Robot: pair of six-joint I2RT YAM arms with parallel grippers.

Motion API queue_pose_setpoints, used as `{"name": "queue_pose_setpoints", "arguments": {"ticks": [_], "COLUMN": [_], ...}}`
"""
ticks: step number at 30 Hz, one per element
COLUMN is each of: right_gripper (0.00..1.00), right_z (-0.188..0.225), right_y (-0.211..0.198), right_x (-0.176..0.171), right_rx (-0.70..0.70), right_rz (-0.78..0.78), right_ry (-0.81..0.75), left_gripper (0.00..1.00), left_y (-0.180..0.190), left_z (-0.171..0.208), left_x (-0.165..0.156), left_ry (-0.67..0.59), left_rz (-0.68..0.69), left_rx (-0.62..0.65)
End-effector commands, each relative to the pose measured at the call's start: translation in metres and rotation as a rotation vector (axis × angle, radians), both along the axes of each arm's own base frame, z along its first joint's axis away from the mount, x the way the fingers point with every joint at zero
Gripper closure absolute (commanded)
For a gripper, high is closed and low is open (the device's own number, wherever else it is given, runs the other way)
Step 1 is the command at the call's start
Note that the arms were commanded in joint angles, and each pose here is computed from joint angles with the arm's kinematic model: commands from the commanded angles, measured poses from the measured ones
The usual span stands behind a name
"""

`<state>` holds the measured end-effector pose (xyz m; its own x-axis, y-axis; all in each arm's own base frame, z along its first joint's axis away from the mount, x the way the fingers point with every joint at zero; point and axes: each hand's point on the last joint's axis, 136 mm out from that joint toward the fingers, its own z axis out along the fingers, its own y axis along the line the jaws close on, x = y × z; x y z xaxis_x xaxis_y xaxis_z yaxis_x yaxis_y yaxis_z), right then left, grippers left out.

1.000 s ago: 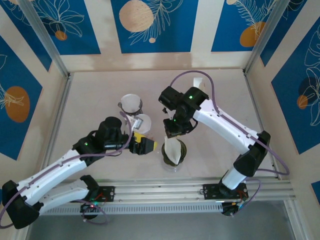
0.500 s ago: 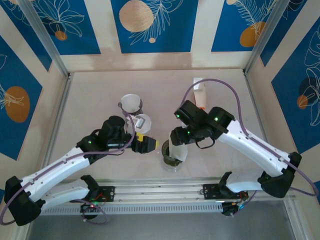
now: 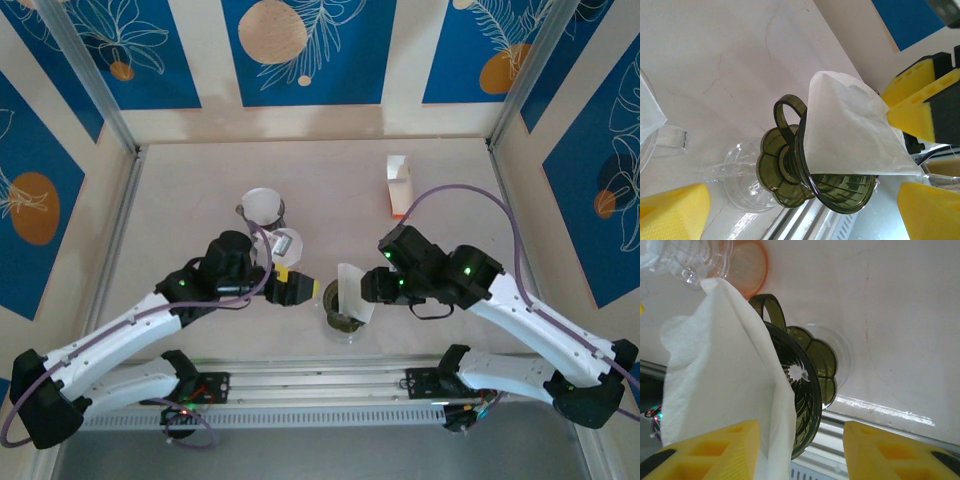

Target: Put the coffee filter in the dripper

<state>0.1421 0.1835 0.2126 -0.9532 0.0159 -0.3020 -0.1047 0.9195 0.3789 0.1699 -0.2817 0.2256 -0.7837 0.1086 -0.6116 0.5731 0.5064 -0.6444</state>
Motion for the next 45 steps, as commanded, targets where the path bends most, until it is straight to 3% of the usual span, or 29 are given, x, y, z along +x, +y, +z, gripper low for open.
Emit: {"name": "queue_pose_setpoints", "arguments": {"ticks": [1, 3, 8, 10, 25, 30, 34, 45], "right_gripper": [0.55, 0.62, 0.93, 1.00, 1.00, 1.00, 1.00, 1.00], "right_z": [-0.001, -0.004, 0.001, 0.005, -0.003, -0.002, -0.004, -0.009], "right_y": [0.007, 0.008, 0.008, 0.007, 0.017, 0.024, 0.026, 0.026], "right_x": [-0.005, -0.006, -0.002, 0.000, 0.011, 0.011, 0.010, 0.007], "right_rx": [0.063, 0.067, 0.048, 0.018, -0.374, -0.478, -0.488, -0.445], "right_rz": [-0.022, -0.020, -0.003, 0.011, 0.172, 0.218, 0.224, 0.197], "right_ry": [0.043, 0.050, 0.017, -0.003, -0.118, -0.163, -0.162, -0.146], "left_gripper": [0.04, 0.04, 0.04, 0.04, 0.04, 0.05, 0.09, 0.09], "left_y": [-0.005, -0.005, -0.006, -0.006, -0.012, -0.019, -0.021, -0.025], "left_z": [0.018, 0.018, 0.020, 0.023, 0.015, 0.007, -0.006, -0.033], "left_x": [0.001, 0.002, 0.001, 0.001, -0.002, -0.010, -0.017, -0.026], "left_ry": [-0.034, -0.036, -0.035, -0.036, 0.013, -0.002, 0.010, 0.025], "left_rz": [-0.006, -0.007, -0.009, -0.012, -0.035, -0.072, -0.095, -0.128], "left_rx": [-0.032, -0.033, -0.034, -0.037, -0.008, 0.067, 0.126, 0.235]}}
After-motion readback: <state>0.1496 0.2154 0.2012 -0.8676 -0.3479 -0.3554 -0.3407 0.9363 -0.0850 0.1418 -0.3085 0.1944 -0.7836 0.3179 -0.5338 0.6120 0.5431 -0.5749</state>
